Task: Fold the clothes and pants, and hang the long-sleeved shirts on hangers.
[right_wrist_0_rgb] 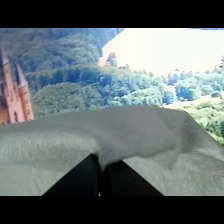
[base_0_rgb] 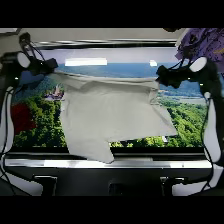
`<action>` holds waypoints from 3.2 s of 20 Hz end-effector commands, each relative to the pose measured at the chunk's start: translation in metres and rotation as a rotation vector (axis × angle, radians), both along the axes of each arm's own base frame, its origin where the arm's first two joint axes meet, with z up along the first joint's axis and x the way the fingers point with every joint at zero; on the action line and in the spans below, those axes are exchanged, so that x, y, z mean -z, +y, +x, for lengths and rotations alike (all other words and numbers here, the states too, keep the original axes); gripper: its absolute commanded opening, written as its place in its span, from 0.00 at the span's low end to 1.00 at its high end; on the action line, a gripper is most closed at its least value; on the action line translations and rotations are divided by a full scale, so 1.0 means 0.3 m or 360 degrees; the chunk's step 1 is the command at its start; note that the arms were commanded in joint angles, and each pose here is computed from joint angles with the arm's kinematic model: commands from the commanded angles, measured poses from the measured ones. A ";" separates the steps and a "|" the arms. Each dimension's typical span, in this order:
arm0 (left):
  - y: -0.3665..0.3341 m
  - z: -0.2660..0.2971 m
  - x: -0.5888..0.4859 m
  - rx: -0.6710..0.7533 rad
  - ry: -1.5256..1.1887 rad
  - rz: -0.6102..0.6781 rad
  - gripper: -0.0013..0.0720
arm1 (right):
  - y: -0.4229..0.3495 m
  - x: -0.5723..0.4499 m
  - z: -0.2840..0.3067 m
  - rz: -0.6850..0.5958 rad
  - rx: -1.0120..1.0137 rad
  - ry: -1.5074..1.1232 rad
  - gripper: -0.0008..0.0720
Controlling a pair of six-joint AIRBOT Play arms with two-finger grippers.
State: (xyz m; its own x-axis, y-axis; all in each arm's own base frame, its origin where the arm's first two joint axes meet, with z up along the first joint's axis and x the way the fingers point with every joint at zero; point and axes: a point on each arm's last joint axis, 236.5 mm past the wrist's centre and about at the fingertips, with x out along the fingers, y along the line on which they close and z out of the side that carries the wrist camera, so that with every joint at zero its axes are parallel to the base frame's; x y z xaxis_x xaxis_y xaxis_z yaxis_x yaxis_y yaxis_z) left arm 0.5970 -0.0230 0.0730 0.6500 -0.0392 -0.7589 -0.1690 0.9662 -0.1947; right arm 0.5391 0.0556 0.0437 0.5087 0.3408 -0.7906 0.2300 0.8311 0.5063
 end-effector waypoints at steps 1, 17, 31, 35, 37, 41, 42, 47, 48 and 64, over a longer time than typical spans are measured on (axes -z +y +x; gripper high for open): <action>-0.062 0.059 0.184 0.0025 0.0056 -0.0027 0.04 | 0.006 0.252 0.084 0.0084 0.0174 0.0116 0.06; 0.424 -0.657 0.017 -0.0308 0.0834 -0.0028 0.94 | -0.579 0.128 -0.527 0.0183 0.0126 0.0389 0.73; 0.354 -0.940 0.168 -0.0387 0.0849 -0.0066 0.94 | -0.461 0.405 -0.807 0.0300 -0.0115 0.0623 0.78; 0.357 -0.931 0.166 -0.0387 0.0830 -0.0062 0.94 | -0.441 0.462 -0.829 0.0357 -0.0123 0.0679 0.78; 0.357 -0.931 0.166 -0.0387 0.0830 -0.0062 0.94 | -0.425 0.471 -0.801 0.0412 -0.0113 0.0635 0.77; 0.370 -0.934 0.166 -0.0392 0.0832 -0.0034 0.94 | -0.417 0.507 -0.797 0.0456 -0.0097 0.0661 0.72; 0.379 -0.938 0.166 -0.0396 0.0837 -0.0015 0.94 | -0.415 0.510 -0.789 0.0470 -0.0084 0.0653 0.71; 0.382 -0.938 0.166 -0.0397 0.0837 -0.0010 0.94 | -0.382 0.522 -0.824 0.0522 -0.0109 0.0698 0.49; 0.380 -0.938 0.166 -0.0397 0.0838 -0.0014 0.94 | -0.380 0.528 -0.828 0.0524 -0.0104 0.0702 0.48; 0.063 -1.097 0.492 -0.0171 0.0835 -0.1020 0.94 | -0.390 0.544 -0.824 0.0503 -0.0058 0.0704 0.06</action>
State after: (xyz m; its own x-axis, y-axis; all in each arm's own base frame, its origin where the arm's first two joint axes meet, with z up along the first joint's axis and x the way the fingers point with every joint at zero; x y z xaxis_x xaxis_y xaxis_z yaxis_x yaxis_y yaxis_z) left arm 0.2680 0.0251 -0.0629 0.1891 -0.4240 -0.8857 -0.5081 0.7296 -0.4578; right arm 0.2922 -0.0607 -0.1183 0.1347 0.6120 -0.7793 0.4354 0.6699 0.6013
